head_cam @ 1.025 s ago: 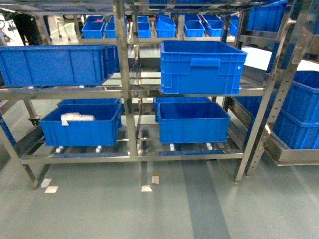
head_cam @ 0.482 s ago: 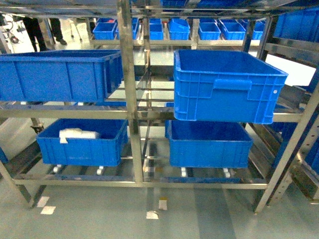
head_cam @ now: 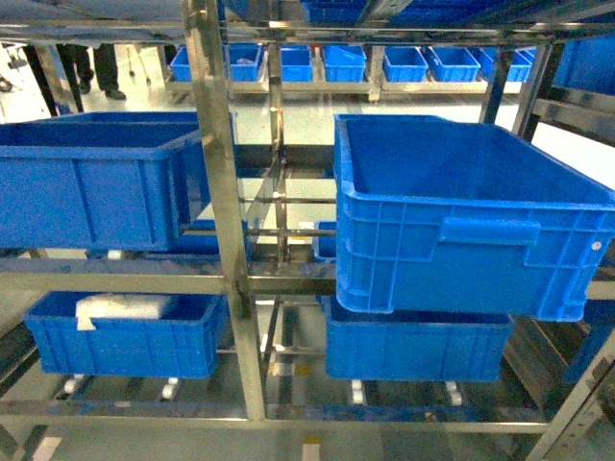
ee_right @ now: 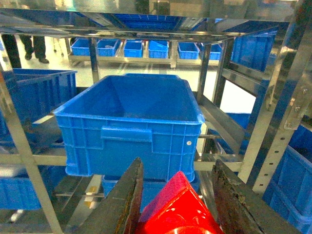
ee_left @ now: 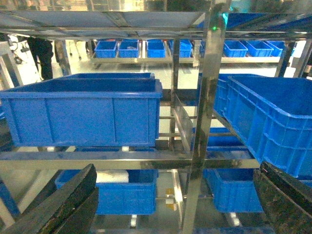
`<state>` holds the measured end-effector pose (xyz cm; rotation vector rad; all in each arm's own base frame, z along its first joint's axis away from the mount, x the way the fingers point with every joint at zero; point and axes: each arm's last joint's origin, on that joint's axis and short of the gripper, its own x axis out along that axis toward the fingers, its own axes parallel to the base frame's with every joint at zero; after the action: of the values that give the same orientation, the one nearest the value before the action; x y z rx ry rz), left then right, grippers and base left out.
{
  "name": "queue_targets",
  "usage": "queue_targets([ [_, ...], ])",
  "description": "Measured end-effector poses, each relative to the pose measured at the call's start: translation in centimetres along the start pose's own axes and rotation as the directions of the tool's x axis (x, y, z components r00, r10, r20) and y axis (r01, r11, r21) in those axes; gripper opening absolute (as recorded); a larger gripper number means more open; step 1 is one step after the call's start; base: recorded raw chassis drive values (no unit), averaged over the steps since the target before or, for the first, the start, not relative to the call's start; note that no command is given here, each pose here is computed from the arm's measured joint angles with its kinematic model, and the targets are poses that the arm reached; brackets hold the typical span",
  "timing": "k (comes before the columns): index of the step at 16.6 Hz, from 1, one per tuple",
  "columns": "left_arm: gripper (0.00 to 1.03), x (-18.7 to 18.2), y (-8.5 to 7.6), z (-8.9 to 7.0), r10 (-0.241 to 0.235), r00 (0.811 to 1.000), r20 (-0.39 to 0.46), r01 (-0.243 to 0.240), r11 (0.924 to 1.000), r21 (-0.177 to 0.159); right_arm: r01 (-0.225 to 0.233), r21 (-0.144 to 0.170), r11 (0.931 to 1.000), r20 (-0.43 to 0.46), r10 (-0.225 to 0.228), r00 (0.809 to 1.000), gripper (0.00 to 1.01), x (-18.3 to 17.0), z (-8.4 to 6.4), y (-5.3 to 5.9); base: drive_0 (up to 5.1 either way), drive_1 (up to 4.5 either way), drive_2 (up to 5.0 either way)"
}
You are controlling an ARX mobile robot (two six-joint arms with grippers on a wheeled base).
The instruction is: Pick red block from blue box to shelf
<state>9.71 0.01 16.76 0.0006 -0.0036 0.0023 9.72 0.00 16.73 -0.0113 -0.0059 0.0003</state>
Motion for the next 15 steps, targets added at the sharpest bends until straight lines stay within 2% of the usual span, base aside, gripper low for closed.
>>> queue_targets([
  [15,0.98,0.00,-0.01,0.01,-0.002,1.000,0.001,0.002,1.0000,0.000,0.000,0.000,1.0000,-0.002,0.000,1.000,0.37,0.00,-0.01,0.00,1.1,5.36,-3.2],
])
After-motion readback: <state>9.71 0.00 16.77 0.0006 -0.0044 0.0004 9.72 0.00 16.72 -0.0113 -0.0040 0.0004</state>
